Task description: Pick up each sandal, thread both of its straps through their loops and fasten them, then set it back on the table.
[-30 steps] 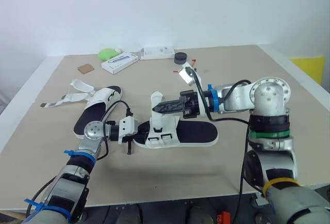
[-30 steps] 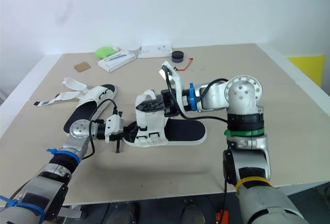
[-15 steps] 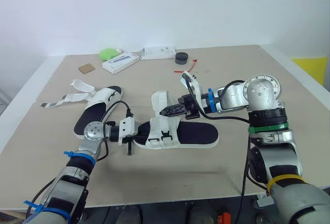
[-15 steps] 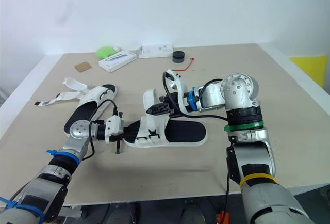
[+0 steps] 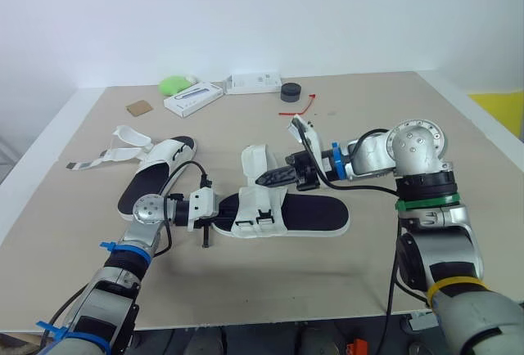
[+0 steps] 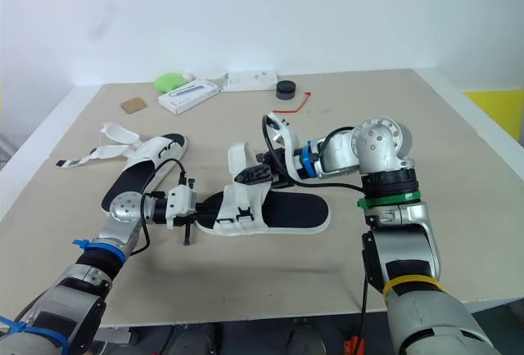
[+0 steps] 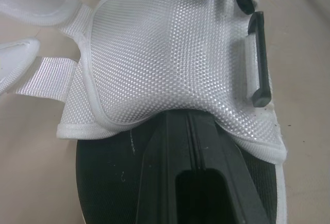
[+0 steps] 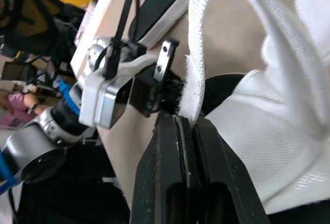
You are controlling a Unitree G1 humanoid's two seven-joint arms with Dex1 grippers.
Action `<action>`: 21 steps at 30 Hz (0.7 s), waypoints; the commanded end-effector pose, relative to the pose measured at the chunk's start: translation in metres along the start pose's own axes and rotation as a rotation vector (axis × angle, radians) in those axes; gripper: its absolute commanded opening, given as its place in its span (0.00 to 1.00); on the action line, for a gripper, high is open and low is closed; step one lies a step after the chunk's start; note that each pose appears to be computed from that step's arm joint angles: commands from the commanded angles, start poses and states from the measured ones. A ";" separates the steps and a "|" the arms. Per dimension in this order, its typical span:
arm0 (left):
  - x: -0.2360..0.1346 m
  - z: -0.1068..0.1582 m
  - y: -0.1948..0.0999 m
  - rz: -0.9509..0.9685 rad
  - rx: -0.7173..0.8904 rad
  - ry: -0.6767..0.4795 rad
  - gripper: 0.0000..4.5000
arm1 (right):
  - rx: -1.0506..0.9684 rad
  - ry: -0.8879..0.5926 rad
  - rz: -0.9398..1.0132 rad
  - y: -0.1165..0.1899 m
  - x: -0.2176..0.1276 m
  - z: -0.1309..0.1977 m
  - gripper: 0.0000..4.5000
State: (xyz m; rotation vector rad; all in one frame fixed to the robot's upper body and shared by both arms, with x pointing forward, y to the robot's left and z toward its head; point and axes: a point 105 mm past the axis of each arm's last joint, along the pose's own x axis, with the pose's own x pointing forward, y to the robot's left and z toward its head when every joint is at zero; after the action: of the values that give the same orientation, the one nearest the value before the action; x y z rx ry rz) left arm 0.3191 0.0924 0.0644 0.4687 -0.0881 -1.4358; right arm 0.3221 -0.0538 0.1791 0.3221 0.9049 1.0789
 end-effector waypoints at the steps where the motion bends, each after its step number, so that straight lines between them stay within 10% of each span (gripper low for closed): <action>1: -0.002 -0.074 -0.081 -0.208 -0.313 0.246 0.00 | -0.021 -0.003 0.042 0.009 0.000 -0.001 0.00; 21: -0.001 -0.073 -0.082 -0.208 -0.321 0.241 0.00 | -0.005 -0.011 0.087 0.023 -0.005 0.010 0.00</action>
State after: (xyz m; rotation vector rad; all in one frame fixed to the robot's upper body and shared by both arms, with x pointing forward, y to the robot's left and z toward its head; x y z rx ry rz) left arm 0.3192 0.0924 0.0641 0.4664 -0.0881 -1.4317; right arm 0.3153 -0.0467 0.1872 0.3664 0.9283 1.1245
